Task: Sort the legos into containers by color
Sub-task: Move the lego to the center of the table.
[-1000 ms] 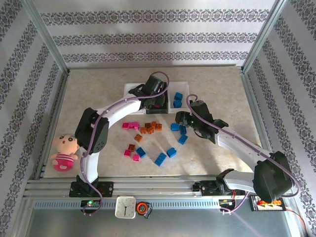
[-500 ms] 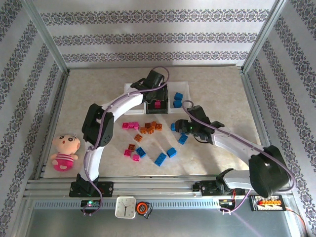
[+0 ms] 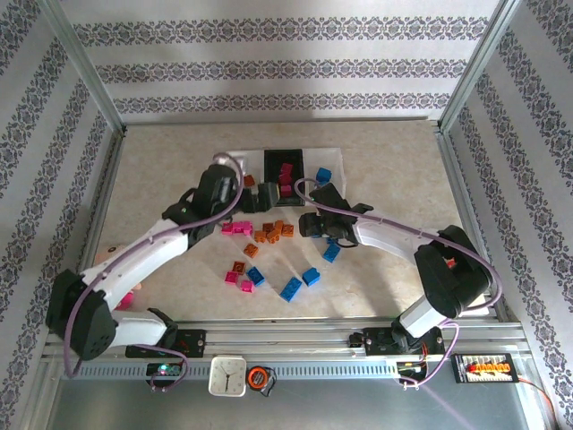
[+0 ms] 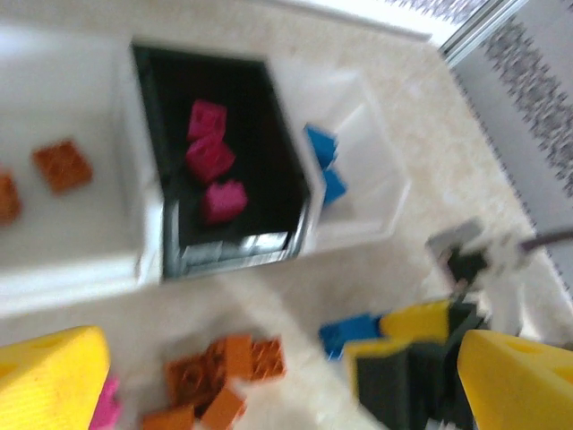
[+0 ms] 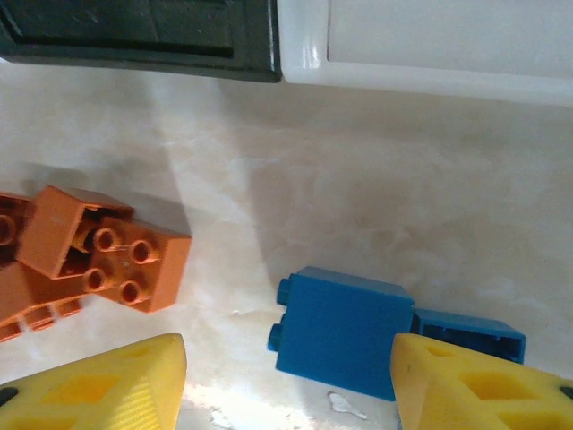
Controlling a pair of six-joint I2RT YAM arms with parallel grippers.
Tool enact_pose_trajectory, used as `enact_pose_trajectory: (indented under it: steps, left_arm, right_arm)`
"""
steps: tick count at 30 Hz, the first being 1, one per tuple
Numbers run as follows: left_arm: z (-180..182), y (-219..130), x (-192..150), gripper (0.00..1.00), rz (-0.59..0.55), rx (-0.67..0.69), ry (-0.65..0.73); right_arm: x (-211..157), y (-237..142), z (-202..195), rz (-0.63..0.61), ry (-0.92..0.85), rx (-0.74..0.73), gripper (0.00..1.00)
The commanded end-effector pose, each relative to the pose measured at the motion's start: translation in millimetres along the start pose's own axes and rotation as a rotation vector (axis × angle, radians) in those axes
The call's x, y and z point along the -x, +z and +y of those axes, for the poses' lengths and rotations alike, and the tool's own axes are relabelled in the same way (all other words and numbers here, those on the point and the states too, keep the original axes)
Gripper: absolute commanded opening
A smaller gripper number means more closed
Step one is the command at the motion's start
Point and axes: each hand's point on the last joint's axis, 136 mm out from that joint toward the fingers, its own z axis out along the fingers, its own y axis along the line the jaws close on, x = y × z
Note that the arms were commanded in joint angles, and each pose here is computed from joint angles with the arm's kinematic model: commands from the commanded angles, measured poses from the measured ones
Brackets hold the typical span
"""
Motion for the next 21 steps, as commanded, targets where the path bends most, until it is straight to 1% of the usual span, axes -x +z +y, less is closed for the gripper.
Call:
enact_pose_trajectory:
  steps: [1, 4, 7, 9, 11, 14, 16, 18, 21]
  left_arm:
    - [16, -12, -17, 1.00, -0.026, 0.008, -0.075]
    - [33, -22, -39, 1.00, -0.015, 0.042, -0.089]
    - [45, -29, -52, 1.00, -0.003, 0.072, -0.092]
    - [50, -32, -57, 1.00, -0.002, 0.086, -0.095]
    - [53, -34, -60, 1.00, -0.003, 0.096, -0.099]
    - [53, -37, -59, 1.00, -0.012, 0.094, -0.100]
    - [54, -38, -59, 1.00, -0.015, 0.098, -0.098]
    - [54, -39, -58, 1.00, -0.016, 0.100, -0.097]
    - [55, -38, -60, 1.00, -0.008, 0.104, -0.097]
  right_arm:
    - [5, 1, -10, -0.005, -0.068, -0.114, 0.61]
    - [1, 6, -13, 0.019, -0.091, -0.158, 0.60]
    - [-5, 13, -6, 0.046, -0.109, -0.147, 0.58]
    - [-9, 17, 4, 0.064, -0.124, -0.113, 0.57]
    - [-13, 20, 21, 0.073, -0.135, -0.042, 0.56]
    - [-10, 14, 39, 0.044, -0.147, 0.022, 0.56]
    - [-6, 7, 44, 0.021, -0.153, 0.036, 0.56]
    - [-1, 0, 40, -0.002, -0.150, 0.014, 0.58]
    - [6, -8, 25, -0.035, -0.148, -0.064, 0.63]
